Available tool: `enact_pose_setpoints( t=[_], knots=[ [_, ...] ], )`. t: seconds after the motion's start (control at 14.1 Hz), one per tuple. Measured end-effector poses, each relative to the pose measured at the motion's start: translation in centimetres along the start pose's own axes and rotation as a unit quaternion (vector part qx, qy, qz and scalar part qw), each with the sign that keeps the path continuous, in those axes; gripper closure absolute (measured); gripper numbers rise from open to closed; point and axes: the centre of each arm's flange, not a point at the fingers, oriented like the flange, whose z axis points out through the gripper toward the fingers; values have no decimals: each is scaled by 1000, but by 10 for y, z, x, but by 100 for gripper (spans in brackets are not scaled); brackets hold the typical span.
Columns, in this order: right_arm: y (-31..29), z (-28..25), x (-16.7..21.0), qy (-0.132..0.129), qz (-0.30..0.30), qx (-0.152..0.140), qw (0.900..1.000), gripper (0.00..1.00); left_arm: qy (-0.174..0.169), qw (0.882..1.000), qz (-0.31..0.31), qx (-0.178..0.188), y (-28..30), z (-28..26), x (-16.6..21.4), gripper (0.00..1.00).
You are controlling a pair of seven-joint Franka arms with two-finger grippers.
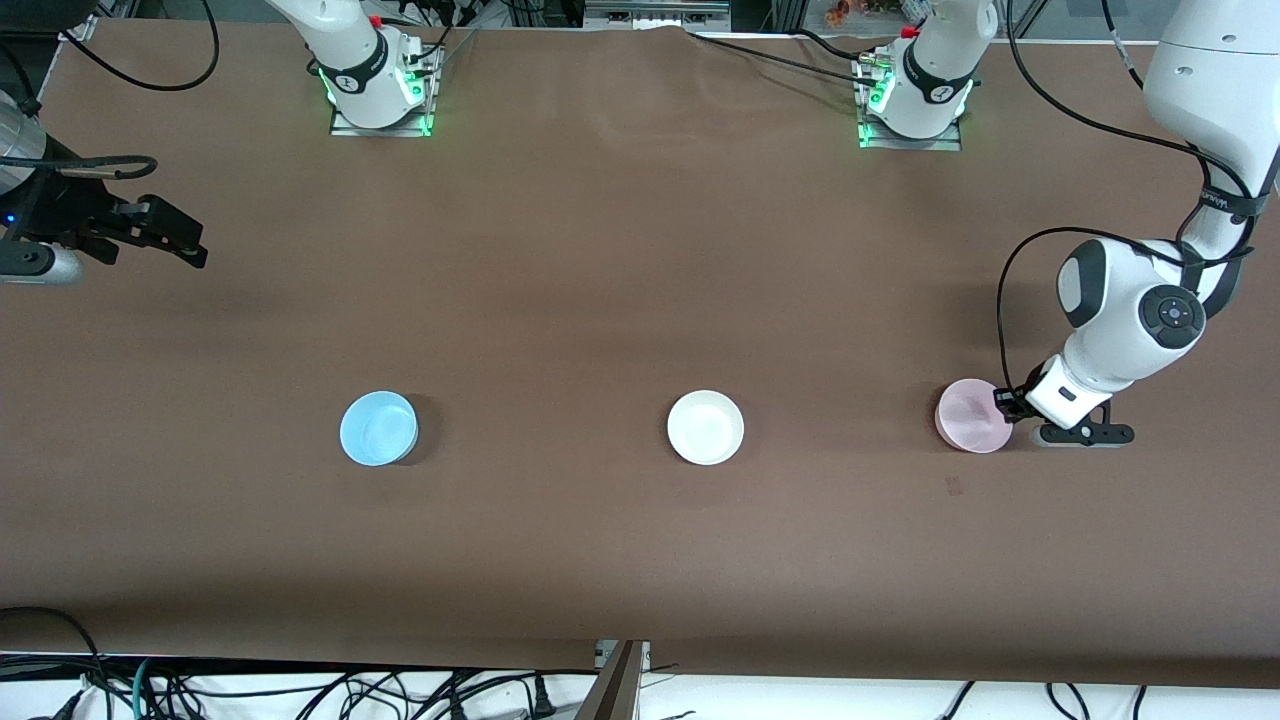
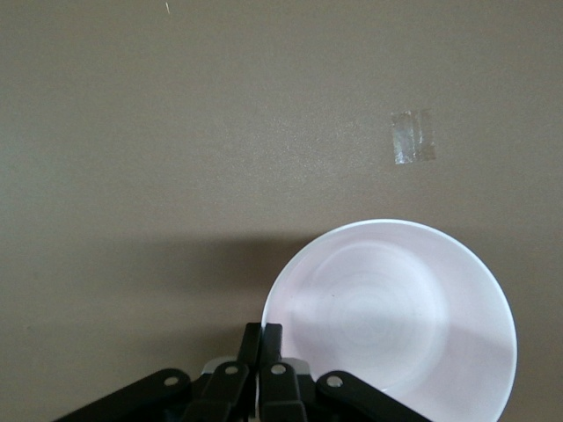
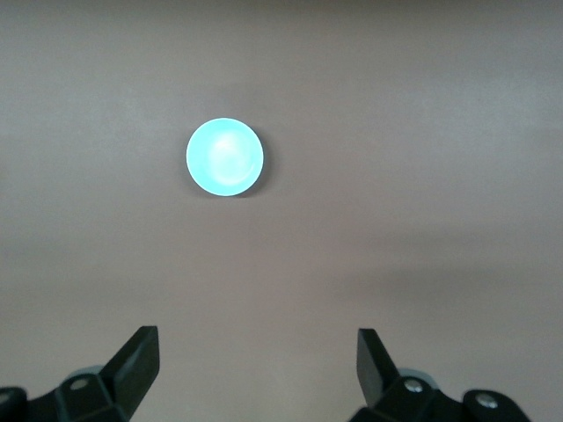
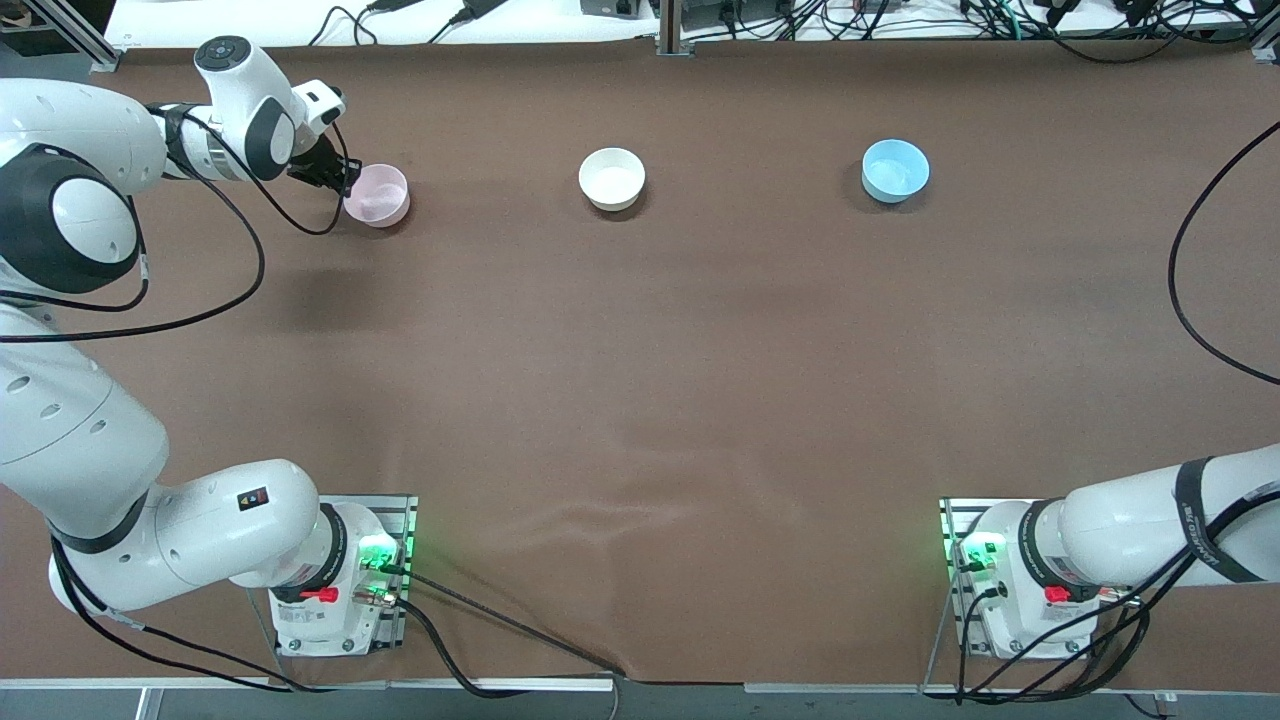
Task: Stack pink and blue bowls on white bowl
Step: 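Lower the left gripper onto the pink bowl rim and close it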
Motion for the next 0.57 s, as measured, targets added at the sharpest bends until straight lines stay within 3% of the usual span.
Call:
enact_pose_setpoints(
  t=[0.57],
  knots=[
    [0, 0, 0, 0, 0, 0, 1000, 0, 4, 1000, 1, 0, 1, -2, 2, 97]
  ],
)
